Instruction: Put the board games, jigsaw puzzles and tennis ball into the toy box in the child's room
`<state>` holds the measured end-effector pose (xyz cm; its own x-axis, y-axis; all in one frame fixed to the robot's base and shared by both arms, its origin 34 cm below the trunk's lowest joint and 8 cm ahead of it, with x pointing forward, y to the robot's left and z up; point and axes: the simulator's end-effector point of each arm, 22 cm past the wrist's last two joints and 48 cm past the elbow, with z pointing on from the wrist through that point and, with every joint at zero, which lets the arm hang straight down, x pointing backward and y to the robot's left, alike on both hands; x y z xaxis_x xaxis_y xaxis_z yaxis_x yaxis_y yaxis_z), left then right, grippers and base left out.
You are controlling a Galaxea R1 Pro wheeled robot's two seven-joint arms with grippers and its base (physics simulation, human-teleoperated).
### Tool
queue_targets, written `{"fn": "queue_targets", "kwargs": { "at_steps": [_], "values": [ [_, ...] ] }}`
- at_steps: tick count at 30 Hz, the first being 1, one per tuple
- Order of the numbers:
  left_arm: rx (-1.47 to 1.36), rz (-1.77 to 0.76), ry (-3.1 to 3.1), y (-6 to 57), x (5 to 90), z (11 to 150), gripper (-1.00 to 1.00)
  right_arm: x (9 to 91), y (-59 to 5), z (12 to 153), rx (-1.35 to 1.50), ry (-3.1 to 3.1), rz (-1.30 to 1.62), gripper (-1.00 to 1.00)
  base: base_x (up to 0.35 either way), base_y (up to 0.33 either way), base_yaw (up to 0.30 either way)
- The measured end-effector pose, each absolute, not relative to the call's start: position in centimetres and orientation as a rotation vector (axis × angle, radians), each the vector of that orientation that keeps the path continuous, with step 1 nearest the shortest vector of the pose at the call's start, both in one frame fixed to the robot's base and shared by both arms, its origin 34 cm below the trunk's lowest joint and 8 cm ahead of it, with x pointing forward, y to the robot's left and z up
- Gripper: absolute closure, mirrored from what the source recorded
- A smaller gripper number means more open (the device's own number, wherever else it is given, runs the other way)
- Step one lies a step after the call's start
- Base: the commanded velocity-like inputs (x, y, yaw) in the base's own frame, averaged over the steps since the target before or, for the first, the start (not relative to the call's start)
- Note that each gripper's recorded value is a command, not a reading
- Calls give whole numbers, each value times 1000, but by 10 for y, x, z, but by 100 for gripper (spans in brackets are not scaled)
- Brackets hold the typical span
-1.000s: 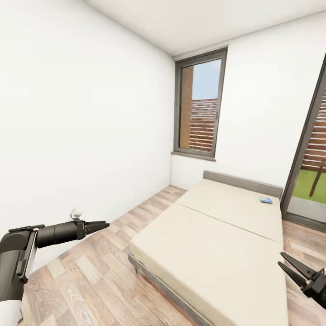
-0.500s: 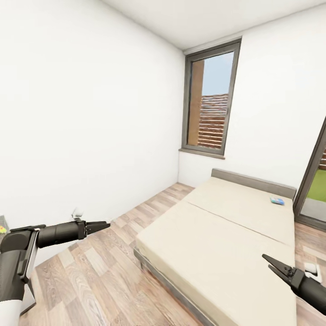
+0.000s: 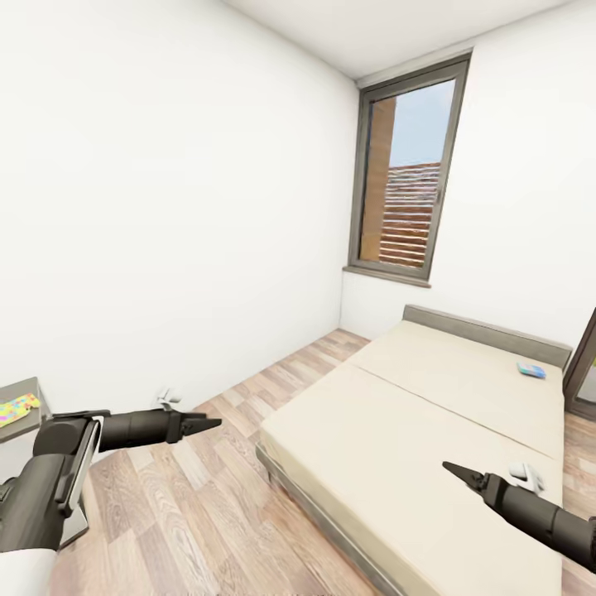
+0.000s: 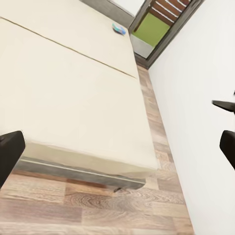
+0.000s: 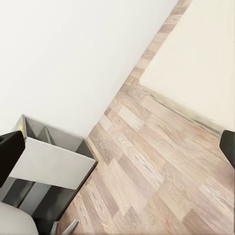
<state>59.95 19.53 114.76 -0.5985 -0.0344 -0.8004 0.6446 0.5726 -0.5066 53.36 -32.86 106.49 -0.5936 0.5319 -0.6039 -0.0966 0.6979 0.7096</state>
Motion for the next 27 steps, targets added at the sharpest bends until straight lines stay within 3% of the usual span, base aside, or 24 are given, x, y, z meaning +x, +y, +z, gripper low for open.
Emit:
{"fn": "queue_targets", "kwargs": {
  "at_steps": [12,27],
  "values": [
    [478,-1065,2013,193,599,1137,-100,539,-316,1067,330,2001,936,-100,0,-74,40],
    [476,-1083,2006,192,597,1138,-100,528,-258,1108,155,1851,1209,-100,-6,-85,1]
  ]
}}
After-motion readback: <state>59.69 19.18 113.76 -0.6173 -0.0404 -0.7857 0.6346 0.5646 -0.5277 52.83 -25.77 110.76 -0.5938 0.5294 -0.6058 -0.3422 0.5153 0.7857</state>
